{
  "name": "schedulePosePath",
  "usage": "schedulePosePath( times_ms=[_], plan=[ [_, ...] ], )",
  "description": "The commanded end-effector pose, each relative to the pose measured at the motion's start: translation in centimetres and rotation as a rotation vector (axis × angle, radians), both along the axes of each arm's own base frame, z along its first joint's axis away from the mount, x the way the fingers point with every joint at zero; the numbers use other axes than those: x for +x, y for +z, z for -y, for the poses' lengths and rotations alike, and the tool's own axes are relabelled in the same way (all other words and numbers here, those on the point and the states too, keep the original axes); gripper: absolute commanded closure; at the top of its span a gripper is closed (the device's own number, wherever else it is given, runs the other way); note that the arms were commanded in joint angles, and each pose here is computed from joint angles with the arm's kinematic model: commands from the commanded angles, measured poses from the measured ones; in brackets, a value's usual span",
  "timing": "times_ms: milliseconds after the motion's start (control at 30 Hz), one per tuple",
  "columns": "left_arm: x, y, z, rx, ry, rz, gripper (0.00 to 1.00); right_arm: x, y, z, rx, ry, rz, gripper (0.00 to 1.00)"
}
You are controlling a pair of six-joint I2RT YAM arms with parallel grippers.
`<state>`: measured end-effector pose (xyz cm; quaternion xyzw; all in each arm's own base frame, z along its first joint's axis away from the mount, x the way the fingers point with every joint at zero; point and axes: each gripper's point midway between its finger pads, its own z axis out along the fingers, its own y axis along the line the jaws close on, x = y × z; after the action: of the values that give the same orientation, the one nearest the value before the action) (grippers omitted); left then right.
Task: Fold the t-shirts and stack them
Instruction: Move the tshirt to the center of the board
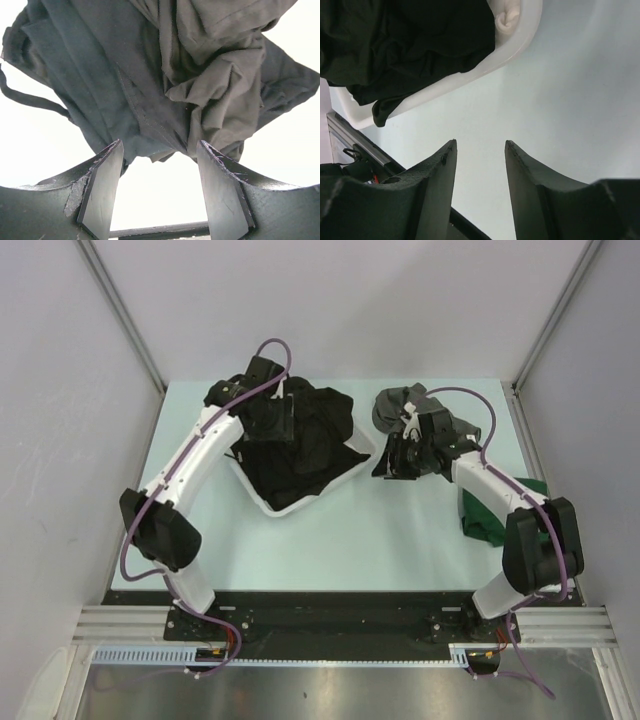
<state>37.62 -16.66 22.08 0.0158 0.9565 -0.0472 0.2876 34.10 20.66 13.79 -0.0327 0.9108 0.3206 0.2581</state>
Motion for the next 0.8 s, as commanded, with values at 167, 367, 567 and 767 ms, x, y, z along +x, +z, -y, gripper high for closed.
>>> schedulePosePath(
  times_ms=[167,367,567,767],
  plan=[
    [-1.7,4.6,-0.6,-0.053,0.010,0.120,0.34,3.5,-1.0,-0.7,-0.002,-0.017,0.046,0.51],
    [-2.7,5.2,-1.3,-0.051,0.011,0.132,0.34,4.9,-1.9,-1.4,0.020,-0.017,0.044,0.52],
    [-3.5,4.1,-1.9,-0.031,0.020,0.111,0.34,6.2,-2.1,-2.7,0.042,-0.001,0.056,0.66],
    [-3.6,4.1,-2.1,-0.028,0.024,0.113,0.34,7.3,-3.7,-3.9,0.021,0.020,0.025,0.87]
  ],
)
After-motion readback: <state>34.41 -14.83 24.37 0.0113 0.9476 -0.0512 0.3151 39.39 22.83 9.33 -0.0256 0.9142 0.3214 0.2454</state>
